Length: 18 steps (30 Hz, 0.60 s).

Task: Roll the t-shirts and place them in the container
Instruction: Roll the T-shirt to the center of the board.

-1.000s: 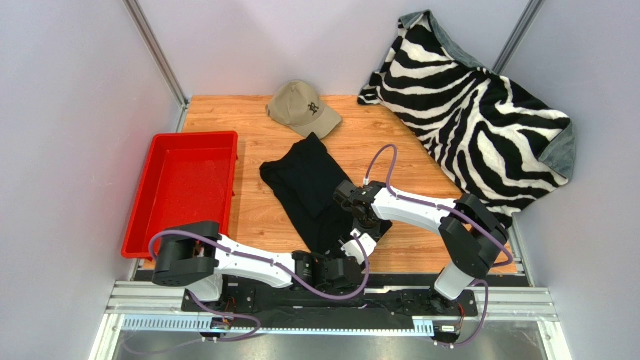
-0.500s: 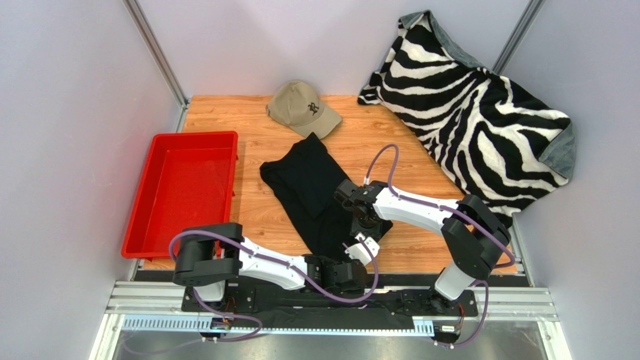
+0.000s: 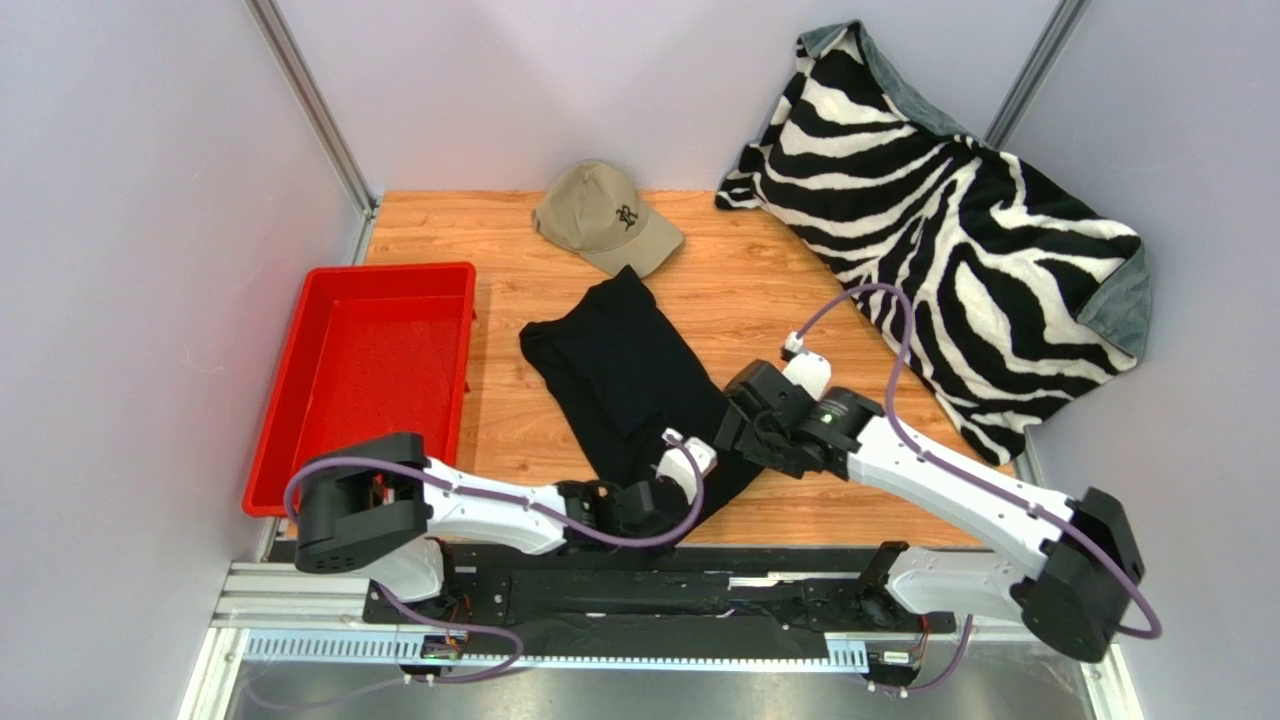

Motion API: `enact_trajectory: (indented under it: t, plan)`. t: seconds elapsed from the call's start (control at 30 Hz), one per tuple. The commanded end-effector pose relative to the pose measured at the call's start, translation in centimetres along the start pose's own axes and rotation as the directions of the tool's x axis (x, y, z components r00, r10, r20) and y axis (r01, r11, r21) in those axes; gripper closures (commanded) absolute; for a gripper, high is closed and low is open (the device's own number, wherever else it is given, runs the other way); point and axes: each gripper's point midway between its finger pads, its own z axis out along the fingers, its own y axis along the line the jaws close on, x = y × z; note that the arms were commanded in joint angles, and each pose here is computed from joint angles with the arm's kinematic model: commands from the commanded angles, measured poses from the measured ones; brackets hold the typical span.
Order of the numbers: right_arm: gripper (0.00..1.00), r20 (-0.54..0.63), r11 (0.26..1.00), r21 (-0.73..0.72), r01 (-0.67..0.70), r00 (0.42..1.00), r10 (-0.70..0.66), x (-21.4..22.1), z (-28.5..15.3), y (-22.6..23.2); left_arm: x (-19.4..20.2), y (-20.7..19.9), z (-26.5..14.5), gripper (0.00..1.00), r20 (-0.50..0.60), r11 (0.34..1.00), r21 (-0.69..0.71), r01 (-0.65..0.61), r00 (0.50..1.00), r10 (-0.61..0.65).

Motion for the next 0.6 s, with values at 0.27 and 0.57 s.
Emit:
enact_trajectory:
  t: [0.27, 0.57]
  plan:
    - [0.25, 0.089, 0.974, -0.183, -0.133, 0.985, 0.151, 1.2, 1.3, -0.2, 0.0, -1.3, -2.1, 0.96, -0.219, 0.84, 0.355, 0.41, 0.91, -0.352]
    - [0.28, 0.136, 0.977, -0.133, -0.169, 0.973, 0.187, 1.6, 3.6, -1.0, 0.1, -0.9, -2.3, 0.96, -0.337, 0.739, 0.413, 0.532, 0.843, -0.419]
